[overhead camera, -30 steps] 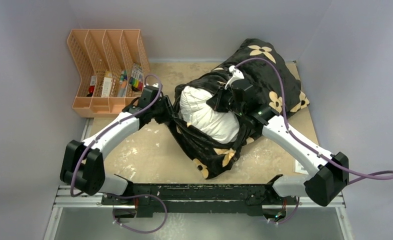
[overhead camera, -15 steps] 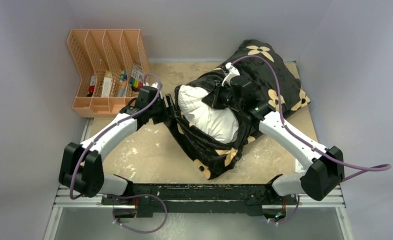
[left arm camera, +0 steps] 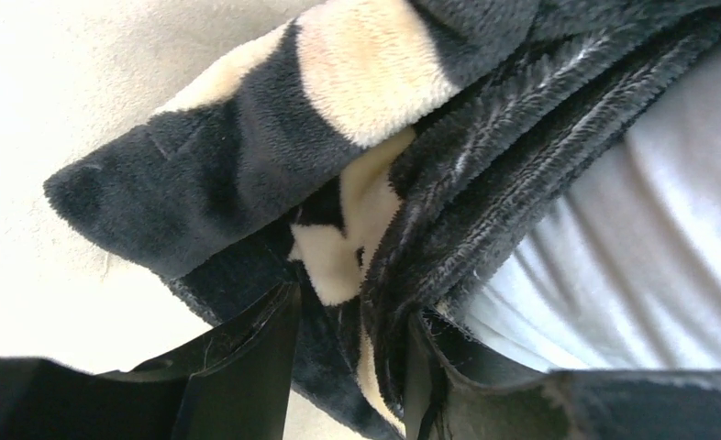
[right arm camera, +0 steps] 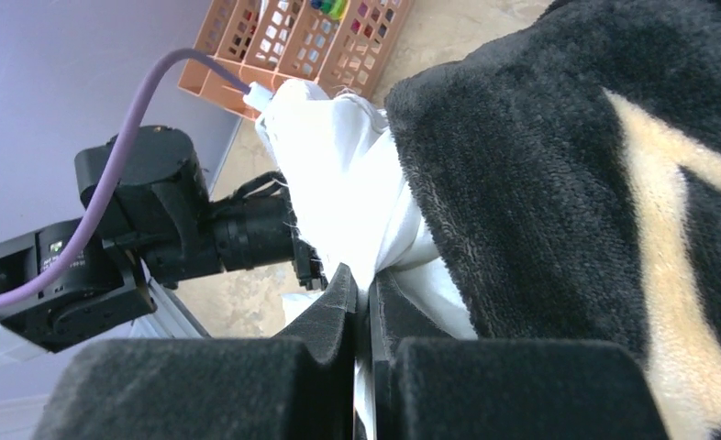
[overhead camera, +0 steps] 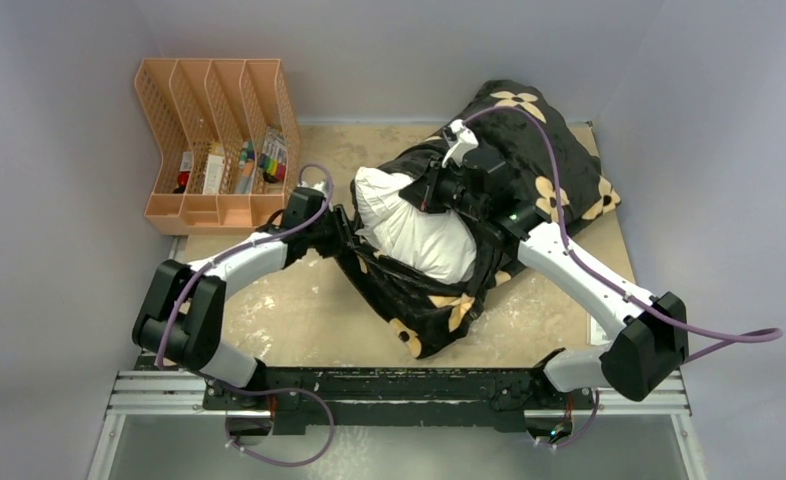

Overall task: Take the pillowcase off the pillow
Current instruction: Remove the pillow from the pillowcase.

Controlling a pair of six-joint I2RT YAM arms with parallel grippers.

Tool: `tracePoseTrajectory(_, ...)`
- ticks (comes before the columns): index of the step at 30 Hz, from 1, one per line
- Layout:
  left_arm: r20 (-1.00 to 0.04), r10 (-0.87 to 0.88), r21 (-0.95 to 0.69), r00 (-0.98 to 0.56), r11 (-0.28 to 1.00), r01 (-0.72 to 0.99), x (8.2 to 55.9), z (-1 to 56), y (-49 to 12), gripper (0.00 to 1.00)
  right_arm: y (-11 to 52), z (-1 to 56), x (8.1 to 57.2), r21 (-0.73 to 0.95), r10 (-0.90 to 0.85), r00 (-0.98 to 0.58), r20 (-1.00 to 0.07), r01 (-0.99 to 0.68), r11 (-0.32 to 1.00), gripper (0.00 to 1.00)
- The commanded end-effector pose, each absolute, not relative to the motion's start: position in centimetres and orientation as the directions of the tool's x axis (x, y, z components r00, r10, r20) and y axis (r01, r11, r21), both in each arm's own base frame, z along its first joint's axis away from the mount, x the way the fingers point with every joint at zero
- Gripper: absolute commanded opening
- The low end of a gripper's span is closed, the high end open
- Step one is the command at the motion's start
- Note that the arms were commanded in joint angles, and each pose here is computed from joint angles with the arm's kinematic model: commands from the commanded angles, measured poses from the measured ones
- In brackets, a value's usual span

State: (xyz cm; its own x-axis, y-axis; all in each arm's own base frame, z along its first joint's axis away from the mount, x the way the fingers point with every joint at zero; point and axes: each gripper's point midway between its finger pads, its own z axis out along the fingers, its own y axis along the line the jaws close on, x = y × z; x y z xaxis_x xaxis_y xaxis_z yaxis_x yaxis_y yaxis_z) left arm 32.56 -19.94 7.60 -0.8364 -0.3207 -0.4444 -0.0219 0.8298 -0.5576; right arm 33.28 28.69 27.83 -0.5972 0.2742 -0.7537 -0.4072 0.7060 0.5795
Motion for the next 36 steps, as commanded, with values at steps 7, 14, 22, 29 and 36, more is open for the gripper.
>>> tracePoseTrajectory(7,-0.521,-0.392,-0.461,-0.758,0.877,-0.136,31.5,11.5,-15.7,0.65,27.7,29.1,37.8,0.484,0.219,-0.645,-0.732,-0.267,0.833,0.02)
tracePoseTrajectory(14,-0.675,-0.408,-0.455,-0.615,0.886,-0.087,32.7,21.6,-13.9,0.77,28.5,28.0,36.7,0.521,0.210,-0.663,-0.719,-0.313,0.794,0.09)
tracePoseTrajectory(22,-0.599,-0.413,-0.568,-0.687,0.823,0.001,31.0,22.8,-16.7,0.80,30.8,24.8,36.6,0.554,0.129,-0.745,-0.654,-0.356,0.753,0.14)
tracePoseTrajectory(29,-0.621,-0.375,-0.605,-0.688,0.787,0.118,33.5,24.0,-19.3,0.82,32.9,26.6,35.1,0.621,0.086,-0.761,-0.643,-0.452,0.641,0.27)
tracePoseTrajectory(36,-0.579,-0.393,-0.666,-0.714,0.734,0.136,36.3,22.9,-21.9,0.83,29.7,26.8,32.8,0.556,0.070,-0.741,-0.668,-0.434,0.709,0.62)
